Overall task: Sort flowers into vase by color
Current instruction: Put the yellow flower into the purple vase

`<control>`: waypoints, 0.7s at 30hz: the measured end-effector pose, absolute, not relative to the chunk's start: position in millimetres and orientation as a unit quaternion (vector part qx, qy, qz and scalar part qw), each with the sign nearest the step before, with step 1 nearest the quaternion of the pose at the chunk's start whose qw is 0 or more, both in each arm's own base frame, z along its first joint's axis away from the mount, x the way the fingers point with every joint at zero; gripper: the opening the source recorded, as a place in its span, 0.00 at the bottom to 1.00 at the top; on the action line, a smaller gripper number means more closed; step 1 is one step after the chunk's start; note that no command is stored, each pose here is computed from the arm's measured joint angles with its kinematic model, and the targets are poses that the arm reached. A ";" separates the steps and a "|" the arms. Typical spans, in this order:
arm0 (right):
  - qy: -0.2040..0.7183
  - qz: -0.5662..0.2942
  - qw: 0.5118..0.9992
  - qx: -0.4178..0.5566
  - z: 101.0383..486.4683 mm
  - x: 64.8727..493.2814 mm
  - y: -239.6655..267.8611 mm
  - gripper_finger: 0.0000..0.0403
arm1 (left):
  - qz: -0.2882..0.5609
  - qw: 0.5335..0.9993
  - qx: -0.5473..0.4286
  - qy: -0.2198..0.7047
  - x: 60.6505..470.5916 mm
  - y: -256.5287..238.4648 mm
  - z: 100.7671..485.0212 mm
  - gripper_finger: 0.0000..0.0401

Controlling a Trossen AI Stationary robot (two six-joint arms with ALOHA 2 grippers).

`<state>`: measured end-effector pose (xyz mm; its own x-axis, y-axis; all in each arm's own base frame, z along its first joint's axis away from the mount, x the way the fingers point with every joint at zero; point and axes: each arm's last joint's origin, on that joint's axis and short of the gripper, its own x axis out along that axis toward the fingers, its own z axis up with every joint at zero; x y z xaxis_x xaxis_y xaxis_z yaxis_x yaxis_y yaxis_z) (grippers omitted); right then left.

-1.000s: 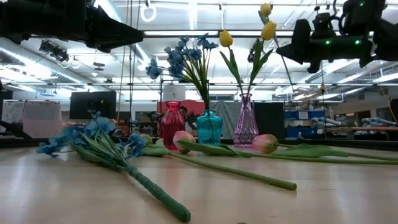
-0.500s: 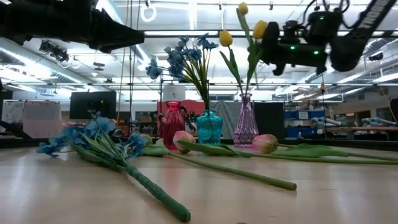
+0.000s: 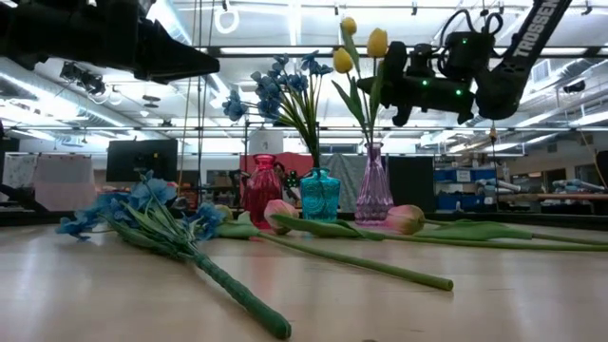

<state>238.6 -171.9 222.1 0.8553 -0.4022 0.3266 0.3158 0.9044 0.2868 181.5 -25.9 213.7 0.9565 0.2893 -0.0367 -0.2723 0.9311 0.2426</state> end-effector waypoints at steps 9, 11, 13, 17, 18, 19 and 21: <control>-0.166 -0.164 0.966 0.109 210.5 237.2 -161.4 0.03 | 0.145 0.982 0.119 0.038 181.5 -25.9 213.4 0.35; -0.157 -0.161 0.969 0.102 207.1 235.5 -159.7 0.03 | 0.145 0.982 0.119 0.037 181.5 -25.9 213.5 0.35; -0.148 -0.156 0.972 0.092 204.0 234.0 -158.3 0.03 | 0.145 0.982 0.118 0.037 181.5 -25.9 213.4 0.35; -0.136 -0.159 0.974 0.082 198.3 230.9 -156.0 0.05 | 0.145 0.982 0.119 0.038 181.5 -25.8 213.3 0.35; -0.134 -0.159 0.975 0.080 197.2 230.3 -155.5 0.06 | 0.146 0.981 0.119 0.039 181.4 -25.8 213.1 0.35; -0.131 -0.160 0.975 0.077 195.9 229.6 -155.0 0.07 | 0.148 0.981 0.120 0.040 181.4 -25.6 213.0 0.35; -0.123 -0.157 0.977 0.072 193.3 227.8 -154.3 0.10 | 0.151 0.980 0.120 0.040 181.3 -25.5 213.0 0.35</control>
<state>227.8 -154.3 193.3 0.9203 -0.3243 0.2187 0.2887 0.9404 0.1796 181.3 -25.5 213.0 0.9510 0.3063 -0.0431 -0.2869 0.9255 0.2474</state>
